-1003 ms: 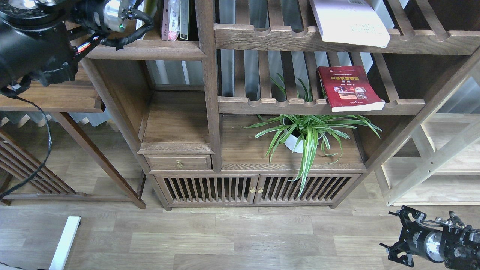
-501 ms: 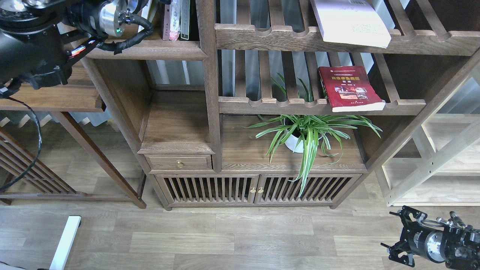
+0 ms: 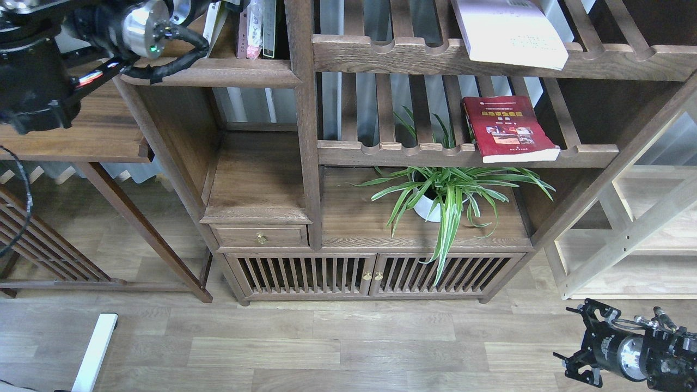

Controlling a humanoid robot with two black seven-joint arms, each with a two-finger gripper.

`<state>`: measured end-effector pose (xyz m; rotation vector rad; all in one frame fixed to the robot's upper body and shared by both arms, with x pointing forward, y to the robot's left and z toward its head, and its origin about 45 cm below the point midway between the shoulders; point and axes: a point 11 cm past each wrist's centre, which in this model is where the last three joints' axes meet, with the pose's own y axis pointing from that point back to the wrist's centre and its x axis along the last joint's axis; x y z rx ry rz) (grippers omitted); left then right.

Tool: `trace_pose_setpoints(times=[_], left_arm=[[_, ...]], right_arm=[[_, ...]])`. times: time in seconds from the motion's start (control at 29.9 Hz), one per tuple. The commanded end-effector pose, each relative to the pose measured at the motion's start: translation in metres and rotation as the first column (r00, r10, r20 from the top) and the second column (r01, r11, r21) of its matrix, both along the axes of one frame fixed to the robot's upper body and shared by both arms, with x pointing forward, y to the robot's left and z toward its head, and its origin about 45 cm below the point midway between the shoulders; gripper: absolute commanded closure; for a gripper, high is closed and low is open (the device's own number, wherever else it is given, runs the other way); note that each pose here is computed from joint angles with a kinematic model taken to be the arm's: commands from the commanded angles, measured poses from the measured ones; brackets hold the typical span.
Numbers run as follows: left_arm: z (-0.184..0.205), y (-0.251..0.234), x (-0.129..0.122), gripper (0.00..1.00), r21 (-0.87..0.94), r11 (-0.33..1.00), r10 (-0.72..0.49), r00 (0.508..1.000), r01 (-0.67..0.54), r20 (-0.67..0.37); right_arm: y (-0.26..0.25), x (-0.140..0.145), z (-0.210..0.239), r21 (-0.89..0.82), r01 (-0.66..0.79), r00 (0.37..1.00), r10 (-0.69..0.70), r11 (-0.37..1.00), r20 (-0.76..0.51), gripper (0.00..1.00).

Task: Organize books on shelf
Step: 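Withdraw the left gripper from the upper shelf and lower it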

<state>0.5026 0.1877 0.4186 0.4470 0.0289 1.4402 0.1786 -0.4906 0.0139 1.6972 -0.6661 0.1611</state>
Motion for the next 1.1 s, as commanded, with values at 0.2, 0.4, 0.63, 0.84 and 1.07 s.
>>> trace_pose_setpoints(times=[0.2, 0.4, 0.63, 0.84, 1.07], left_arm=[[0.003, 0.019, -0.013, 0.19, -0.008, 1.0, -0.008, 1.0, 0.008, -0.012], [0.002, 0.024, -0.021, 0.19, -0.008, 1.0, -0.02, 1.0, 0.02, -0.02], [0.002, 0.026, -0.029, 0.19, -0.006, 0.999, -0.04, 0.999, 0.04, -0.027], [-0.004, 0.025, -0.039, 0.19, -0.001, 0.998, -0.066, 0.997, 0.066, -0.044], [-0.014, 0.023, -0.057, 0.18, 0.003, 0.994, -0.111, 0.991, 0.112, -0.078]], right_arm=[[0.001, 0.0, -0.001, -0.001, 0.0, 1.0, 0.0, 1.0, 0.007, 0.0], [0.0, -0.007, -0.004, -0.005, 0.004, 1.0, -0.004, 1.0, 0.0, 0.0], [0.0, -0.008, -0.004, -0.005, 0.005, 1.0, -0.005, 1.0, -0.002, 0.0], [-0.001, -0.008, -0.003, -0.009, 0.005, 1.0, -0.005, 1.0, 0.002, 0.0], [-0.001, -0.009, -0.004, -0.009, 0.005, 1.0, -0.005, 1.0, 0.002, 0.0]])
